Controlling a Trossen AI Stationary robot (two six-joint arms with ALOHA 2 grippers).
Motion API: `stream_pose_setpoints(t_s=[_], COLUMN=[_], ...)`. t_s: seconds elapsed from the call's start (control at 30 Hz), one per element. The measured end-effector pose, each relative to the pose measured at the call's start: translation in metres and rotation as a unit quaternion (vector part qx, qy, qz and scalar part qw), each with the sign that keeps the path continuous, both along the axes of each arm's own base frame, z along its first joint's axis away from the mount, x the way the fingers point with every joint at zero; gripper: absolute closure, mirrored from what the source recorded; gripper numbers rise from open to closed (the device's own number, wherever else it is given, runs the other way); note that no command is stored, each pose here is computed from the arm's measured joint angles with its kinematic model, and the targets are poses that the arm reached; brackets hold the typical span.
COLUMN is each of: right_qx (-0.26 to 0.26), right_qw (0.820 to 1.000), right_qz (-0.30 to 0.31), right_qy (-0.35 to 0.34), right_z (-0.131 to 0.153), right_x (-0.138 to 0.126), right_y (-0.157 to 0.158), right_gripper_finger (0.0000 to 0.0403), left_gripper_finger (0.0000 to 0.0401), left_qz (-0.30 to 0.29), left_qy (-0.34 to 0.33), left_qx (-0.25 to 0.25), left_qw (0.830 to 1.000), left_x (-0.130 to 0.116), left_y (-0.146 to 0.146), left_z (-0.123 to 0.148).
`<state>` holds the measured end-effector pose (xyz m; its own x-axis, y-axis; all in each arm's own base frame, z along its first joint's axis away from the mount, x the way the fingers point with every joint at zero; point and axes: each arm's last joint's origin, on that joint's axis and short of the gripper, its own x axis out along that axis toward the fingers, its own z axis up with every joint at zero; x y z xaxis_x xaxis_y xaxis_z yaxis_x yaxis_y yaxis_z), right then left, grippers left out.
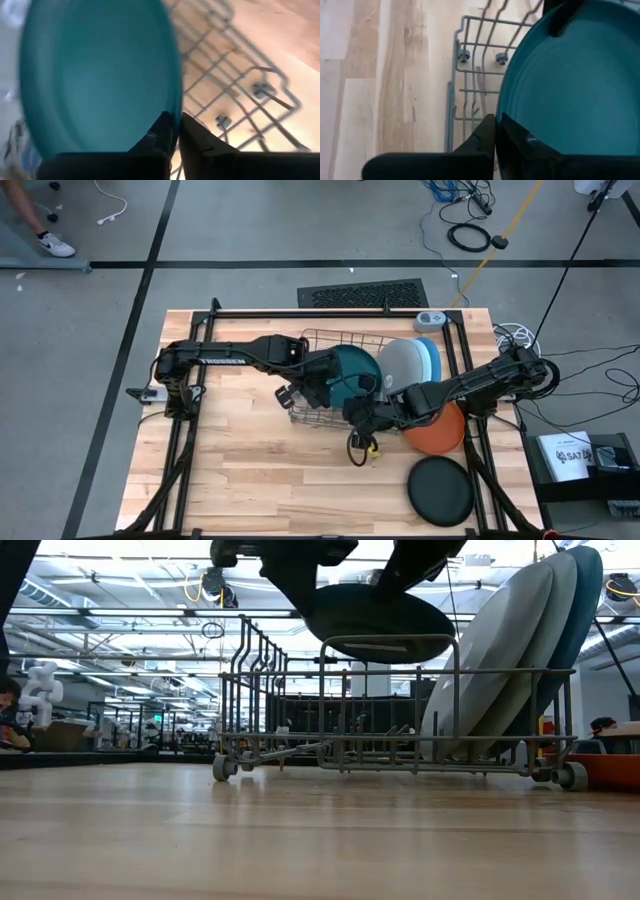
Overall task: Sort dishes
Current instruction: Put the dark blue plate into the dish rack
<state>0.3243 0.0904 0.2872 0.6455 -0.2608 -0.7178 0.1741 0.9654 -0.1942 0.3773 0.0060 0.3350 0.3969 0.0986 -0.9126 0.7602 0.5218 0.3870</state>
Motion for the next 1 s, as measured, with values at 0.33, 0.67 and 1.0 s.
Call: stream_pose_setpoints(t_s=[0.33, 0.67, 1.0], right_qx=[0.025, 0.056, 0.075], right_qw=[0.998, 0.99, 0.967], right_qz=[-0.047, -0.059, -0.08], right_qy=[-0.031, -0.116, -0.23], right_z=[0.002, 0.012, 0.011], right_x=[0.001, 0.013, 0.022], right_y=[0.001, 0.005, 0.011], right_gripper_finger=[0.0401, 0.0402, 0.0402], left_gripper_finger=[0.0219, 0.0197, 0.0197], left_qz=[0.091, 0.148, 0.164], left_qy=[-0.07, -0.218, -0.369], left_qx=[0.025, -0.028, -0.233], left_qw=[0.993, 0.964, 0.885], left_x=[-0.001, -0.065, -0.165], left_y=[-0.005, -0.006, -0.012], left_z=[0.031, 0.123, 0.185])
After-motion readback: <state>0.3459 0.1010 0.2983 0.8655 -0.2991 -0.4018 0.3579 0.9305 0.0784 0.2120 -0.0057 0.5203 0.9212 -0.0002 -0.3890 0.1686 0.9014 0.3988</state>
